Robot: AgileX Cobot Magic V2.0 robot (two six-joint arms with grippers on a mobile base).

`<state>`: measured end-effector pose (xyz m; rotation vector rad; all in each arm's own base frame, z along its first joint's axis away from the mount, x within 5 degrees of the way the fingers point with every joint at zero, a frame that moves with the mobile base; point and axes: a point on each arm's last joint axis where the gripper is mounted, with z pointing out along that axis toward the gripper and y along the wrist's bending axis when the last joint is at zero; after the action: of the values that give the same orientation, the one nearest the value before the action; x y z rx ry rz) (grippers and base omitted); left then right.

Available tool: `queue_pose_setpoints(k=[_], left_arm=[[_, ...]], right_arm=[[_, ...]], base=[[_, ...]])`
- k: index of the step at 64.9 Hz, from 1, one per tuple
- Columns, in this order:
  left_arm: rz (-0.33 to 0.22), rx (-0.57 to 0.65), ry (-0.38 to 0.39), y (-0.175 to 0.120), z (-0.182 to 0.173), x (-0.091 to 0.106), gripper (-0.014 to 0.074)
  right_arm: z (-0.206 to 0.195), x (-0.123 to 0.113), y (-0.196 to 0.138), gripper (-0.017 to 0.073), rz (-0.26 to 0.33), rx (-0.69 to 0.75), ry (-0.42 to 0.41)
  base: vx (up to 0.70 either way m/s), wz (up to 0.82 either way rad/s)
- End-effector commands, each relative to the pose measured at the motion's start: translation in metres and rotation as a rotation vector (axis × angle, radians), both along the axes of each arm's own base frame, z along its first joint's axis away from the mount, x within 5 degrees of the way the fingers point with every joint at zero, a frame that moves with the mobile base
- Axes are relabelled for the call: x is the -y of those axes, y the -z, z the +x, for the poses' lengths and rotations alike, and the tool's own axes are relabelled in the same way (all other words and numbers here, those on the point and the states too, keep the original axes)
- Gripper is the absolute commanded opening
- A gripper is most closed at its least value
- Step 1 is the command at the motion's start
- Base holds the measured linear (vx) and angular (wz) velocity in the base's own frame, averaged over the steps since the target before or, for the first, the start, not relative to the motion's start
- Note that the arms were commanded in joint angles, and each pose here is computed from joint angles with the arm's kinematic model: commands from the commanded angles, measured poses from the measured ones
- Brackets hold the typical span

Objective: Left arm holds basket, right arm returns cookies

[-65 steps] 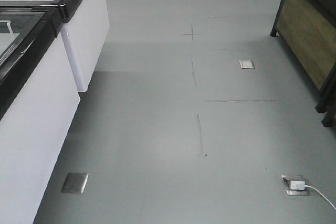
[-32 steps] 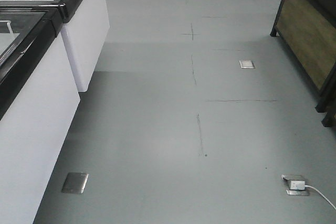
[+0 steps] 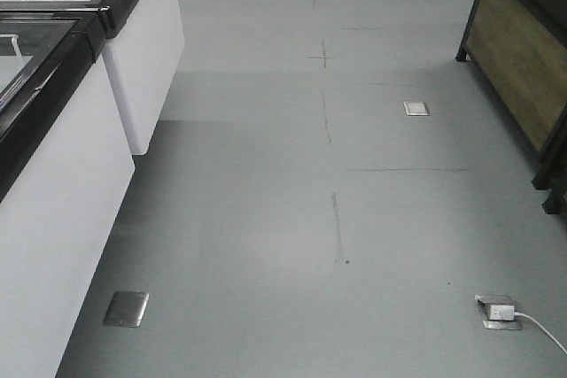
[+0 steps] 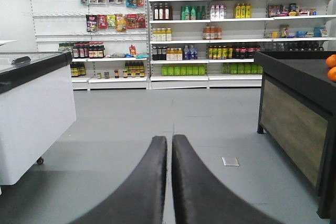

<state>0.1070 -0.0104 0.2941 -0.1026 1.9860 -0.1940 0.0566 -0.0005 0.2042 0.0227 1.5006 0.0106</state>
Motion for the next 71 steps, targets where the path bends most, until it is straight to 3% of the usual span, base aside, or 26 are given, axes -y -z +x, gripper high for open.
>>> queue_pose_setpoints(k=[1, 13, 21, 32, 37, 44, 49, 59, 71], left_arm=[[-0.088, -0.060, -0.036, -0.016, 0.016, 0.002, 0.0456], [-0.158, -0.226, -0.062, -0.031, 0.054, 0.009, 0.0449], [-0.231, -0.235, -0.054, -0.049, 0.078, 0.015, 0.0449], [-0.474, -0.226, -0.081, -0.074, 0.106, 0.015, 0.0449], [-0.542, -0.220, -0.085, -0.083, 0.112, 0.009, 0.0449], [-0.602, -0.182, -0.118, -0.097, 0.115, -0.013, 0.0449], [-0.650, -0.135, -0.181, -0.108, 0.112, -0.034, 0.0449], [-0.680, -0.044, -0.317, -0.126, 0.099, -0.075, 0.0449], [-0.717, 0.098, -0.406, -0.148, 0.087, -0.109, 0.0449]], right_arm=[[-0.001, 0.000, -0.002, -0.0010, -0.016, 0.070, -0.001], [-0.001, 0.000, -0.002, -0.0010, -0.016, 0.070, -0.001], [-0.001, 0.000, -0.002, -0.0010, -0.016, 0.071, -0.001], [-0.001, 0.000, -0.002, -0.0010, -0.016, 0.071, -0.001], [-0.001, 0.000, -0.002, -0.0010, -0.016, 0.071, -0.001], [-0.001, 0.000, -0.002, -0.0010, -0.016, 0.071, -0.001], [-0.001, 0.000, -0.002, -0.0010, -0.016, 0.071, -0.001], [-0.001, 0.000, -0.002, -0.0010, -0.016, 0.071, -0.001], [-0.001, 0.000, -0.002, -0.0010, -0.016, 0.071, -0.001]], base=[[0.00, 0.00], [0.00, 0.00], [0.00, 0.00], [0.00, 0.00], [0.00, 0.00], [0.00, 0.00], [0.00, 0.00], [0.00, 0.00], [0.00, 0.00]])
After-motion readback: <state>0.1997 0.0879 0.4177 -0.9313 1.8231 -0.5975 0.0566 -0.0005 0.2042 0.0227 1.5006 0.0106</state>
